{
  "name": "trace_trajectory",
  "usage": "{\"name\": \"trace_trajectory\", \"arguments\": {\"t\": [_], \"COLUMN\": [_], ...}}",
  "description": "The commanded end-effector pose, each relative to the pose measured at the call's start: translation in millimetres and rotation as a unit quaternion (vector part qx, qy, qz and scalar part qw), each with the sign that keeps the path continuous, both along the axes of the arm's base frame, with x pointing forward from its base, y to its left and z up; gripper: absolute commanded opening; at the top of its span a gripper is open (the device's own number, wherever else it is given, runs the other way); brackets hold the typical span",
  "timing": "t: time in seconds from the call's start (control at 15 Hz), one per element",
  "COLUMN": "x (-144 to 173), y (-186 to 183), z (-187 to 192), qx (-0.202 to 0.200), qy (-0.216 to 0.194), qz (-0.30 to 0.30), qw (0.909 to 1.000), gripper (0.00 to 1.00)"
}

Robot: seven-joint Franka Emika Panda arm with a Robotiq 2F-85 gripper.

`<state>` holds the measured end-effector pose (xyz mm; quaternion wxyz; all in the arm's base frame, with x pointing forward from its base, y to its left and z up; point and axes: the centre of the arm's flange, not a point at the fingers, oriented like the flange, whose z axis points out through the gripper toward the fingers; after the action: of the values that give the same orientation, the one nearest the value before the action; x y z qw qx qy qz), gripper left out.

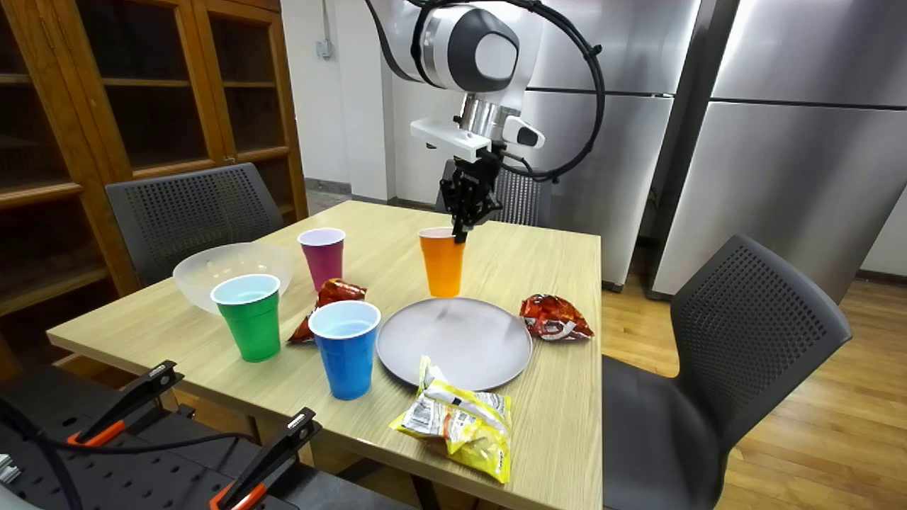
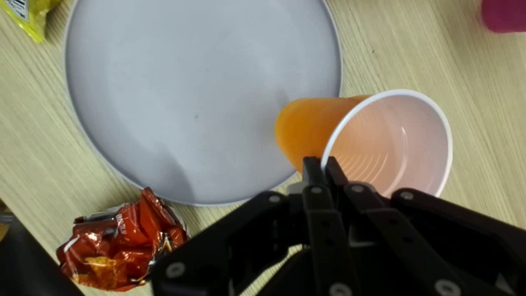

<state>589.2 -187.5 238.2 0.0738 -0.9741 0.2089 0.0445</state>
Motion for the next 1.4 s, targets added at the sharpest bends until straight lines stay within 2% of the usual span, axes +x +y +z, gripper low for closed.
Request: {"name": "trace_trajectory", "arguments": {"t": [0.0,0.47,0.53,0.6,0.73,1.2,1.33], "x": [-4.3,-5.7,-6.4,-7.1,-10.2,-27.5,-30.9], "y": [-8.2,-18.6,-19.3,-20.0,-22.2,-36.4,-41.3], "z": [-12.2,-35.3,-36.8,-37.6,-36.6,-13.1,-0.3], "qx": [0.011,0.015,0.014,0.014,0.013,0.014,0.016], "qy": [0.02,0.037,0.04,0.04,0.04,0.029,0.02], "qz": [-0.007,-0.027,-0.027,-0.027,-0.028,-0.039,-0.043], "qw": [0.9997,0.9988,0.9988,0.9987,0.9987,0.9987,0.9987], "gripper": [0.01,0.01,0.3,0.31,0.44,0.98,1.0]}}
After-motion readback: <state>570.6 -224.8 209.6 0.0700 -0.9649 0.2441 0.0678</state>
